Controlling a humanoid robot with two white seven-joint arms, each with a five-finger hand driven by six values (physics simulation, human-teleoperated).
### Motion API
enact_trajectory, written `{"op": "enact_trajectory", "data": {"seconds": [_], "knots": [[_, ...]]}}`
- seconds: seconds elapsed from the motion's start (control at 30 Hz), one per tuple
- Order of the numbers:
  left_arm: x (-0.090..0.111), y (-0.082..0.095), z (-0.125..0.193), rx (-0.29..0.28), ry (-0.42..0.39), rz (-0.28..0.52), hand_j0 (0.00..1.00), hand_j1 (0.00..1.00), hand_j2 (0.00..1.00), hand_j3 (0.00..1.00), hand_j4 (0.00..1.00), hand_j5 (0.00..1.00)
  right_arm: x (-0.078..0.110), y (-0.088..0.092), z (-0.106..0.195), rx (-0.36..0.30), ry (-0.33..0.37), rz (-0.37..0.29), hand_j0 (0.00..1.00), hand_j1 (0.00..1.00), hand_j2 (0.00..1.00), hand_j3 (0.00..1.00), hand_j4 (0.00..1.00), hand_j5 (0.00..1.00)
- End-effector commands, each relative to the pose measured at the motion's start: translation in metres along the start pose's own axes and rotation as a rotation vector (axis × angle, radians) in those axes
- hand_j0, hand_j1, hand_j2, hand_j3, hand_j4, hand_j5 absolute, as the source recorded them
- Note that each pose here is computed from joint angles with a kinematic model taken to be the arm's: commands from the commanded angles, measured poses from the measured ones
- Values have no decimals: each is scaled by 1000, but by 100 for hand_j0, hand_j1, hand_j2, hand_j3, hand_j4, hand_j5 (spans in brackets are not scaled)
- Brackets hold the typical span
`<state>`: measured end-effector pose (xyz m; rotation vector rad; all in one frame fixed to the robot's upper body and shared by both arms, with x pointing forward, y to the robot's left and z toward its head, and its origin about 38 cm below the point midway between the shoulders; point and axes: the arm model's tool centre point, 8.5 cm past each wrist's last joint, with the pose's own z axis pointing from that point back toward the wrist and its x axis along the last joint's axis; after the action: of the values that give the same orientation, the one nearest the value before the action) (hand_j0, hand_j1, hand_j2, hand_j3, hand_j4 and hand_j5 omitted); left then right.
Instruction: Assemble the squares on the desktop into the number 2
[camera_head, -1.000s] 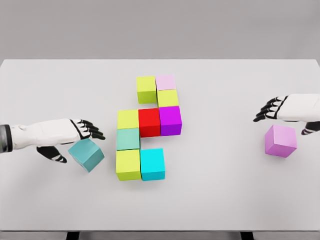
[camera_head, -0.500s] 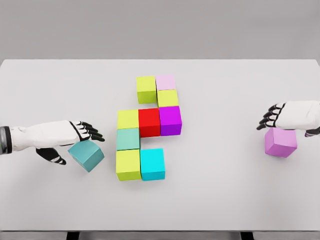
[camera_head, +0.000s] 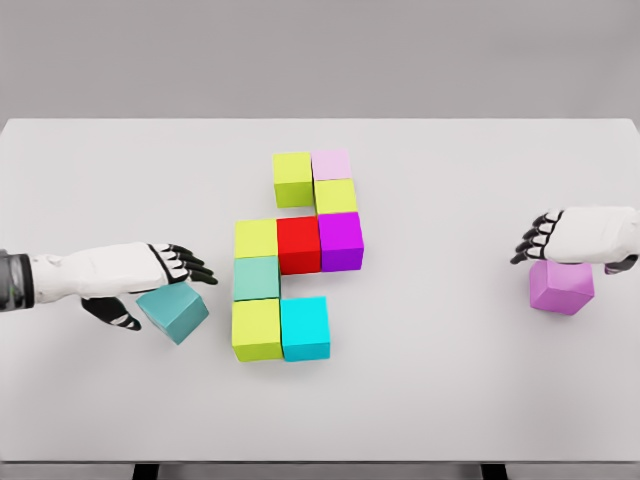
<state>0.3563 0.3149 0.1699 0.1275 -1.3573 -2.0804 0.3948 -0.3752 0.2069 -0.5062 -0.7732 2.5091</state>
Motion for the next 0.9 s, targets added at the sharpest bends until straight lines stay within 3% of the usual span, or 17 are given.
{"op": "enact_trajectory", "data": {"seconds": [0.0,0.77,0.87], "knots": [[1,0,-3,4,-2,0,100,100,100,100,100,100,0,2,0,6,2,0,100,100,100,100,100,100],[1,-4,-5,-10,4,-9,100,100,100,100,100,100,21,4,-6,19,-55,28,100,100,100,100,100,100],[1,-6,-6,-13,3,-8,100,100,100,100,100,100,21,5,-7,21,-57,27,89,89,89,89,89,89]]}}
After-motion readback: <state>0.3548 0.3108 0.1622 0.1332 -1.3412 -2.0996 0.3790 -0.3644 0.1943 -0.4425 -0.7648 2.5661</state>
